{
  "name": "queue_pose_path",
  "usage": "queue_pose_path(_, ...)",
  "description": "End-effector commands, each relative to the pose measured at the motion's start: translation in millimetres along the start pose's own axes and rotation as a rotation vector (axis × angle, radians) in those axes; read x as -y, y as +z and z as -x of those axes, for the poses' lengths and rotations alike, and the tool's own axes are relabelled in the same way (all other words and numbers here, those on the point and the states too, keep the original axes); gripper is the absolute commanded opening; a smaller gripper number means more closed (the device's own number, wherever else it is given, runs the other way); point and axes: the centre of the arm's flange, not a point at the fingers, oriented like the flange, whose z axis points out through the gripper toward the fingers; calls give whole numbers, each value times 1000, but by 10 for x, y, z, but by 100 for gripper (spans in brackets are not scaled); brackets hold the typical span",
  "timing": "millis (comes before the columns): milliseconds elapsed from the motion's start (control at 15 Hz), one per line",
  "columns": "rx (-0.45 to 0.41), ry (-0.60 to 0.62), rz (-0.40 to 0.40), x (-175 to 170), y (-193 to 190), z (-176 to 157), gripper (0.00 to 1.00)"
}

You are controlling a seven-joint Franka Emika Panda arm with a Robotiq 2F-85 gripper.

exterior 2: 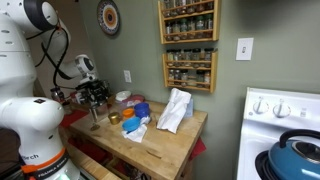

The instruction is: Put the food can upright

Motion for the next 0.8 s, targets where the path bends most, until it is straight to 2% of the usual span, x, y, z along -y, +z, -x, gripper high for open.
queue_pose_path(0,-9,-15,-2,108,-139,20,92)
queue_pose_path(133,-3,-32,-7,177,-308,-113,100)
queue_pose_path(267,5,-34,-13,232,-451,-231,100)
queue_pose_path(400,20,-86,-13,275,-609,-391,100)
queue_pose_path(600,85,-174,33,335,-842,-649,100)
queue_pose_path(733,155,-269,97,366,-991,-849,100)
